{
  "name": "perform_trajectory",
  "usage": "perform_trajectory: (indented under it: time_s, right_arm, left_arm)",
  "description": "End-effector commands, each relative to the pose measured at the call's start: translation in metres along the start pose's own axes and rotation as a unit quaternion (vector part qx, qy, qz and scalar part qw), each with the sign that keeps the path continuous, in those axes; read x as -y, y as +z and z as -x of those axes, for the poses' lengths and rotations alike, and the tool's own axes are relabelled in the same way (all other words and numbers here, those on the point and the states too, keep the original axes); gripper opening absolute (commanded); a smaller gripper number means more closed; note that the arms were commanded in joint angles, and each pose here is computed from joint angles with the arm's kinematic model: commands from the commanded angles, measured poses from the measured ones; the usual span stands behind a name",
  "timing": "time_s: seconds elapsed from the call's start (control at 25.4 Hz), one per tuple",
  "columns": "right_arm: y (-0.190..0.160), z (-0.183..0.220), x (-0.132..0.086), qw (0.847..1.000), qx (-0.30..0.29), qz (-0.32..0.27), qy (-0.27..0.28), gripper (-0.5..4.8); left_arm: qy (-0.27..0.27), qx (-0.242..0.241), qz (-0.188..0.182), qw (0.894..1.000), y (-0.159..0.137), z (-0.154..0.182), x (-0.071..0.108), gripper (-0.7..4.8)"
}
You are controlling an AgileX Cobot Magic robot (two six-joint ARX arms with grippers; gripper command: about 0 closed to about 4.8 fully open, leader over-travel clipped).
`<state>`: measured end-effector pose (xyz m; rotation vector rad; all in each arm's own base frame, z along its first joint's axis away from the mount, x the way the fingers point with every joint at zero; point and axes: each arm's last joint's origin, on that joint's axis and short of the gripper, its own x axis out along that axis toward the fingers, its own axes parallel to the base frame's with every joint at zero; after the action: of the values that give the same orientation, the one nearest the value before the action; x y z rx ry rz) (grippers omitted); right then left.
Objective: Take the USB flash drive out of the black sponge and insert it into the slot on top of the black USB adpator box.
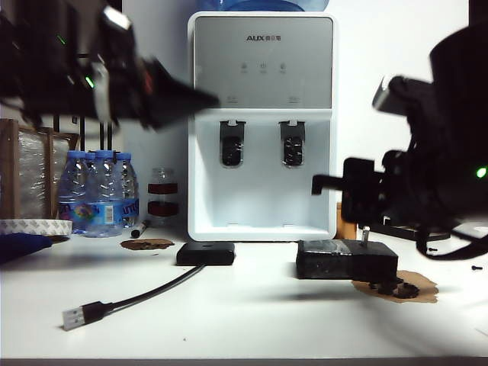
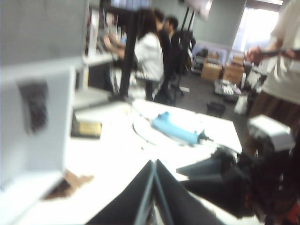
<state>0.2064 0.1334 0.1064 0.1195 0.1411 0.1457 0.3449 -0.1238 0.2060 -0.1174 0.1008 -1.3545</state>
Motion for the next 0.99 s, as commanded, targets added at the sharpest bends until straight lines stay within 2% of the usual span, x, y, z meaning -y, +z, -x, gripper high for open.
perform_trajectory:
  time_s: [0.04, 0.16, 0.32, 0.39, 0.47, 0.55, 0.75, 0.83, 0.91, 0.99]
  right_arm:
    - [-0.004, -0.012, -0.005, 1.000, 0.000, -0.007, 0.001, 1.88]
    - [-0.010, -0.018, -0.007, 1.000, -0.006, -0.003, -0.001, 1.88]
    - [-0.010, -0.020, -0.004, 1.000, -0.004, 0.000, -0.022, 1.88]
    - [-0.010, -0.020, -0.003, 1.000, -0.002, 0.000, -0.031, 1.88]
    - [-0.010, -0.021, -0.001, 0.998, 0.003, 0.000, -0.055, 1.88]
    - [-0.010, -0.021, 0.000, 0.998, 0.003, -0.001, -0.058, 1.87]
    - [-0.010, -0.023, 0.006, 0.998, -0.004, 0.001, -0.065, 1.88]
    - [-0.010, -0.023, 0.007, 0.998, 0.000, -0.001, -0.065, 1.88]
    - [-0.006, -0.023, 0.004, 1.000, 0.008, -0.009, -0.024, 1.88]
    - [-0.005, -0.023, 0.003, 1.000, 0.011, -0.011, -0.019, 1.88]
  left_arm:
    - [0.022, -0.022, -0.042, 0.999, -0.022, -0.021, 0.001, -0.04]
    - [0.005, -0.054, -0.069, 0.996, -0.034, -0.038, 0.012, -0.04]
    - [0.009, -0.080, -0.062, 0.995, -0.040, -0.053, 0.023, -0.04]
    - [0.004, -0.089, -0.076, 0.993, -0.043, -0.058, 0.027, -0.04]
    - [0.024, -0.102, -0.088, 0.991, -0.046, -0.064, 0.032, -0.04]
    - [0.039, -0.115, -0.093, 0.988, -0.049, -0.070, 0.035, -0.04]
    - [0.035, -0.125, -0.091, 0.987, -0.054, -0.084, 0.039, -0.04]
    - [0.043, -0.128, -0.094, 0.986, -0.056, -0.091, 0.039, -0.04]
    - [0.044, -0.131, -0.097, 0.986, -0.060, -0.104, 0.038, -0.04]
    - [0.048, -0.131, -0.099, 0.985, -0.061, -0.108, 0.036, -0.04]
